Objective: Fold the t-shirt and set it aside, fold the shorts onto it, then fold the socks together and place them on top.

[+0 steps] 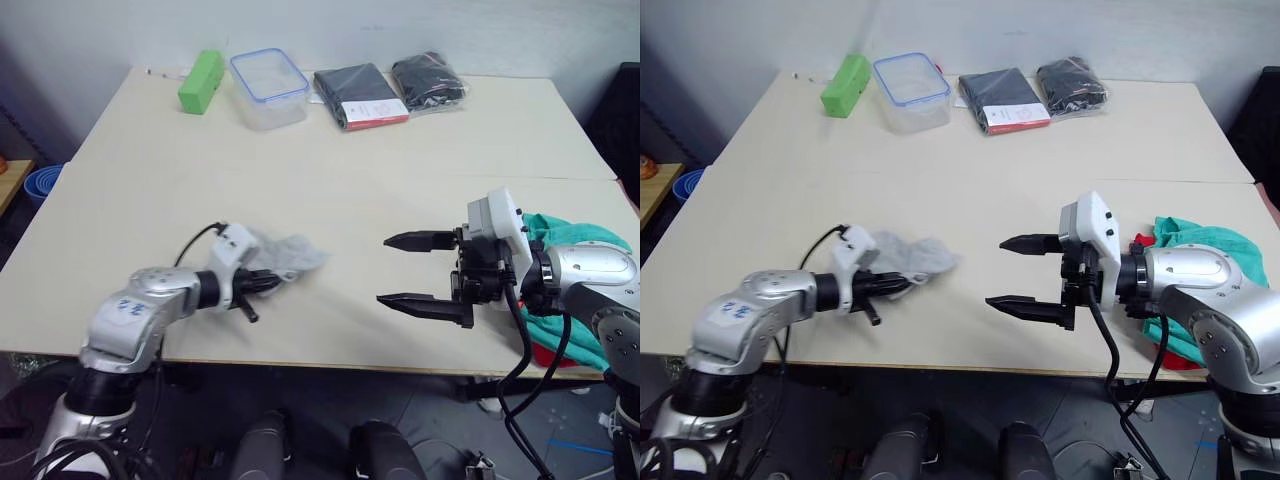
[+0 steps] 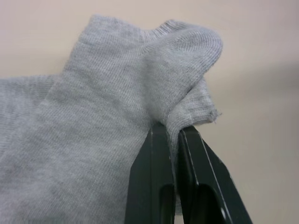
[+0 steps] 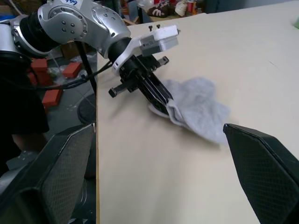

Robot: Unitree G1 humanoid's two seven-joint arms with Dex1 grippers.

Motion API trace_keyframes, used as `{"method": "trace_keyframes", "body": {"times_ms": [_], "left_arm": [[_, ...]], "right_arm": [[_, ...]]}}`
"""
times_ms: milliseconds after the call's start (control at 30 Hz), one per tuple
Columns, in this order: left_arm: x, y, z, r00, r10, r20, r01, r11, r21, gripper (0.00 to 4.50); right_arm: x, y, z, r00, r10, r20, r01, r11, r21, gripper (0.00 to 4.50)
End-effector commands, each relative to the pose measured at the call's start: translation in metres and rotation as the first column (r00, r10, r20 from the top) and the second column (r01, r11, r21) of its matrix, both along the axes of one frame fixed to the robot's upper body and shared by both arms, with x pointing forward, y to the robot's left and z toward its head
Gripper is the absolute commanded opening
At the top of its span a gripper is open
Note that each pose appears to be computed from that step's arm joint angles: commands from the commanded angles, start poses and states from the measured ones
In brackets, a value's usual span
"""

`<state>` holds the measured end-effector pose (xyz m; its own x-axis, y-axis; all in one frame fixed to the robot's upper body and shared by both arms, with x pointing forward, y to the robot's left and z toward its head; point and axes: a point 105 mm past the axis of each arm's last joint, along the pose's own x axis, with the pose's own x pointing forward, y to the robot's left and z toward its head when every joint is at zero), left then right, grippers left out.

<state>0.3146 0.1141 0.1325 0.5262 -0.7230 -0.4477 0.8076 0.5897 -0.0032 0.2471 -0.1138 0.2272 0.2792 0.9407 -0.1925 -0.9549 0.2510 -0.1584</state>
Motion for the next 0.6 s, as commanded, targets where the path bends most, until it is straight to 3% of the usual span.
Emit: {"method": "trace_keyframes", "body": {"times_ms": [33, 167, 267, 467, 600], "left_arm": [[0.003, -0.034, -0.003, 0.997, -0.079, -0.013, 0.080, 0.996, 0.030, 0.02], [0.010, -0.041, -0.005, 0.998, -0.049, -0.031, 0.051, 0.997, 0.056, 0.02], [0.002, -0.045, 0.004, 0.995, -0.077, -0.068, 0.076, 0.997, -0.024, 0.02], [-0.018, -0.039, 0.032, 0.981, -0.171, -0.089, 0.159, 0.980, -0.122, 1.72], [-0.021, -0.019, 0.050, 0.979, -0.187, -0.074, 0.177, 0.976, -0.129, 2.98]], "right_arm": [[-0.002, -0.003, 0.000, 0.998, -0.027, 0.057, 0.030, 0.998, -0.046, 4.50], [0.004, -0.008, -0.016, 0.992, -0.086, 0.092, 0.096, 0.989, -0.115, 4.50], [0.004, -0.008, -0.023, 0.989, -0.092, 0.114, 0.109, 0.983, -0.146, 4.50], [0.010, -0.008, -0.038, 0.979, -0.116, 0.169, 0.149, 0.968, -0.201, 4.50], [0.012, -0.003, -0.045, 0.973, -0.091, 0.213, 0.140, 0.963, -0.229, 4.50]]}}
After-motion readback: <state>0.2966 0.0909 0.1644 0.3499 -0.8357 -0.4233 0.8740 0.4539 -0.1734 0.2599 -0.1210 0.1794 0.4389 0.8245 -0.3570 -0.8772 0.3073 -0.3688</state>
